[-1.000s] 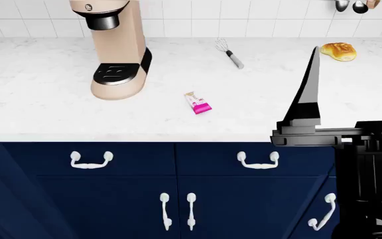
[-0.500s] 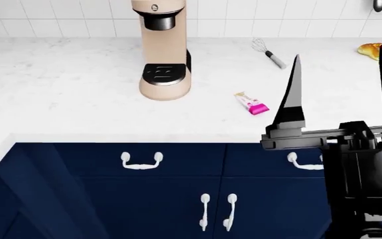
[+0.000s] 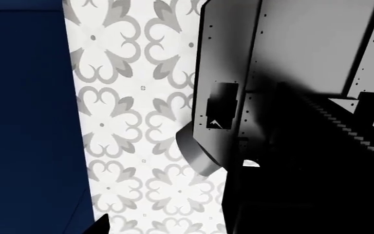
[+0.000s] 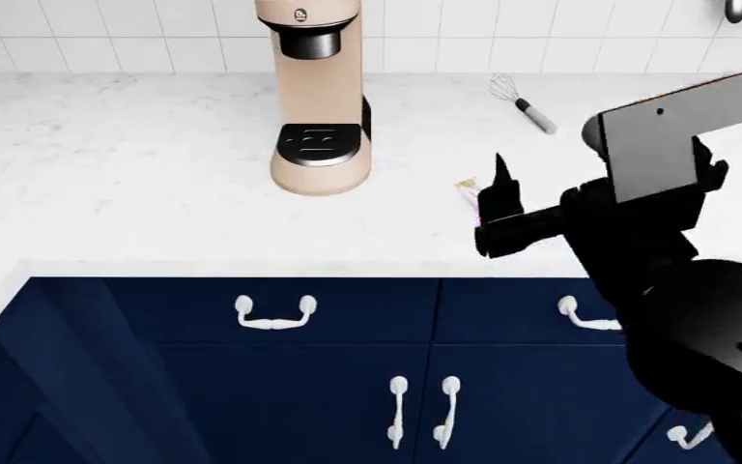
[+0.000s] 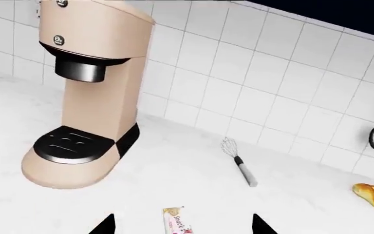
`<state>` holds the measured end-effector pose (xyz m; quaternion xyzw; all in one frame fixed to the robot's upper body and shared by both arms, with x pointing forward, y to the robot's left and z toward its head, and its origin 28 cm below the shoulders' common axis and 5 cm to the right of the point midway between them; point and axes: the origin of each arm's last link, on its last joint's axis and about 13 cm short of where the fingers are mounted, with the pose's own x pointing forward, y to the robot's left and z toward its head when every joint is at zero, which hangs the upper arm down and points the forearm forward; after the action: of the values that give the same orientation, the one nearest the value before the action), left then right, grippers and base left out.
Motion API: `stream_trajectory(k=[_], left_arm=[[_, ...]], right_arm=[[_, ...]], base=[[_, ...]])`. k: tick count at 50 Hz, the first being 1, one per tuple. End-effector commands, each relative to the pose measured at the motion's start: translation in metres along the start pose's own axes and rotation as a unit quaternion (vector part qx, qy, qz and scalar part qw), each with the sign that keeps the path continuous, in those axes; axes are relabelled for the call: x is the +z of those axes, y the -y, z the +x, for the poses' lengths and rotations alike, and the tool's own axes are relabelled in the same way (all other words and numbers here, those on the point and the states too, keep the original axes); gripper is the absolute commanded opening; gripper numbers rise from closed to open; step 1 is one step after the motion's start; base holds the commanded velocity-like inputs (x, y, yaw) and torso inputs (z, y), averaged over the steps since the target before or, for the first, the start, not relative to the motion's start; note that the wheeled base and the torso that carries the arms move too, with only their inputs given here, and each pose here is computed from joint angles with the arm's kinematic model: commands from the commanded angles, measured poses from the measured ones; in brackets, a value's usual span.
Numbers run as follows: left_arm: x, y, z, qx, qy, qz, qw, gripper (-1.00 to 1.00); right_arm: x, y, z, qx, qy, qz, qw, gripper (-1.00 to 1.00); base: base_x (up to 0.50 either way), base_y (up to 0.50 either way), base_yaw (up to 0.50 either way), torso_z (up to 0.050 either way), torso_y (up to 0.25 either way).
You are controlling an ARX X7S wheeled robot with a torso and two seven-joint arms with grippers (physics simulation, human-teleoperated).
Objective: Pick the cereal and bar from the counter and place them in the cabinets closest to them.
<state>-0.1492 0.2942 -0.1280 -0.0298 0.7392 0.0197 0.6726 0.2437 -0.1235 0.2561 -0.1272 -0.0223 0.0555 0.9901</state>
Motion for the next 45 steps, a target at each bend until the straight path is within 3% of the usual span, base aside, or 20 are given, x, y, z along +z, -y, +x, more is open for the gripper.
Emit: stream_trajectory(k=[1,2,5,7,14,26,29,35,38,42,45], left_arm=[[0.000,0.000,0.000,-0.006,0.003,-0.008,1.000,1.00],[0.000,0.000,0.000,-0.007,0.003,-0.008,1.000,1.00],[0.000,0.000,0.000,-0.006,0.004,-0.004,1.000,1.00],[0.000,0.000,0.000,-0.005,0.003,-0.004,1.000,1.00],[0.000,0.000,0.000,-0.001,0.000,0.001,1.000,1.00],[0.000,0.000,0.000,-0.006,0.002,0.007,1.000,1.00],[0.000,0.000,0.000,-0.005,0.002,0.013,1.000,1.00],[0.000,0.000,0.000,-0.001,0.004,0.021,1.000,1.00],[0.000,0.000,0.000,0.001,0.004,0.023,1.000,1.00],[0.001,0.000,0.000,0.001,0.005,0.024,1.000,1.00],[0.001,0.000,0.000,0.001,0.005,0.025,1.000,1.00]], right_arm=[[0.050,0.014,-0.051,0.199,-0.203,0.078,0.956,1.00],[0.054,0.016,-0.058,0.239,-0.230,0.100,0.938,1.00],[0.052,0.018,-0.062,0.259,-0.267,0.118,0.921,1.00],[0.057,0.022,-0.062,0.262,-0.273,0.121,0.917,1.00],[0.083,0.039,-0.064,0.223,-0.277,0.094,0.930,1.00],[0.108,0.046,-0.093,0.188,-0.266,0.037,0.945,1.00],[0.109,0.047,-0.103,0.184,-0.260,0.042,0.947,1.00],[0.121,0.052,-0.116,0.198,-0.192,0.051,0.960,1.00],[0.124,0.052,-0.115,0.165,-0.143,0.049,0.975,1.00],[0.122,0.038,-0.115,0.122,-0.038,0.009,0.992,1.00],[0.118,0.026,-0.118,0.104,0.016,-0.026,0.994,1.00]], base=[[0.00,0.00,0.00,0.000,0.000],[0.00,0.00,0.00,0.000,0.000],[0.00,0.00,0.00,0.000,0.000],[0.00,0.00,0.00,0.000,0.000],[0.00,0.00,0.00,0.000,0.000],[0.00,0.00,0.00,0.000,0.000],[0.00,0.00,0.00,0.000,0.000],[0.00,0.00,0.00,0.000,0.000],[0.00,0.00,0.00,0.000,0.000],[0.00,0.00,0.00,0.000,0.000],[0.00,0.00,0.00,0.000,0.000]])
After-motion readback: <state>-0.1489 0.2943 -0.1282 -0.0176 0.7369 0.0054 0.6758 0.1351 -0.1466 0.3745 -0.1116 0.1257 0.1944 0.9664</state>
